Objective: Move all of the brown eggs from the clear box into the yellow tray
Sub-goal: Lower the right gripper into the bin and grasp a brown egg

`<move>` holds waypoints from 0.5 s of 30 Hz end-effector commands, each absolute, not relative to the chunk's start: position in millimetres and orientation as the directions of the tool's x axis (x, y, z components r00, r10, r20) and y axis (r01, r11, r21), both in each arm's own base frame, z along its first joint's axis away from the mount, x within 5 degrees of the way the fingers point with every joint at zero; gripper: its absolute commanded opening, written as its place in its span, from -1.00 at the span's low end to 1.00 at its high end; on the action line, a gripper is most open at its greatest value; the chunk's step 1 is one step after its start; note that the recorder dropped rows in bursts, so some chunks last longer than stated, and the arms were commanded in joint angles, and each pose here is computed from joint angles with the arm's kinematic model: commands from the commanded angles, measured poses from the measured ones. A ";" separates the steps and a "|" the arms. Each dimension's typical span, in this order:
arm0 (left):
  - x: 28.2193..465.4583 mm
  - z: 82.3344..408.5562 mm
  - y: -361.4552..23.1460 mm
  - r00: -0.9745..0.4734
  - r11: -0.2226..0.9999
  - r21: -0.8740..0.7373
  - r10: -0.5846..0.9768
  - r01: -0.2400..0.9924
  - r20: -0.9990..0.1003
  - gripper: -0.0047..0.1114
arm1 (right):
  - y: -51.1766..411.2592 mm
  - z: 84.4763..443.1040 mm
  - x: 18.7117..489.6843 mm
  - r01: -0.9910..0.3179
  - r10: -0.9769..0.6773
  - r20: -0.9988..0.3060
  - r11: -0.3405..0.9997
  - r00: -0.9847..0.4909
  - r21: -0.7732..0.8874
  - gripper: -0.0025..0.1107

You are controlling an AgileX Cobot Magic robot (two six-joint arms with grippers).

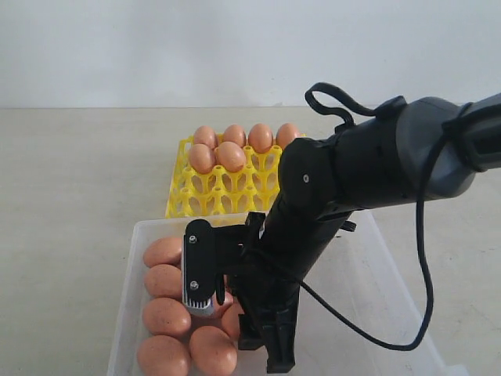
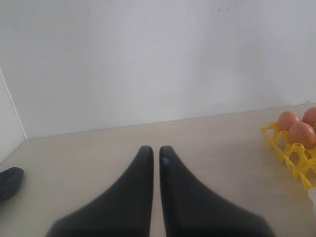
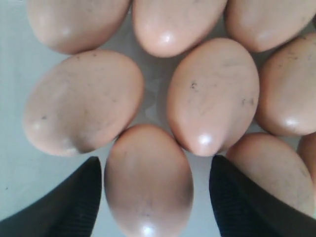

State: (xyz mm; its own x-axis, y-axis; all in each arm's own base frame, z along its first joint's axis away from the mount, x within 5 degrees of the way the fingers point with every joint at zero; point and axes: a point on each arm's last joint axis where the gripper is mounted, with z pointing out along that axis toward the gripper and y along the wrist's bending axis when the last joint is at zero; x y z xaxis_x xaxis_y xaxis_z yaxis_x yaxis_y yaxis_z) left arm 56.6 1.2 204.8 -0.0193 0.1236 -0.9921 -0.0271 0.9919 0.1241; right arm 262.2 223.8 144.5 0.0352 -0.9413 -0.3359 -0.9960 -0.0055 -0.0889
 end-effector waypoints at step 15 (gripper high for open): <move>56.5 203.8 0.8 -0.019 0.992 0.124 0.124 -0.020 -0.992 -0.85 | 223.2 137.7 255.8 -0.996 -0.945 -0.313 0.092 -0.093 0.020 -0.96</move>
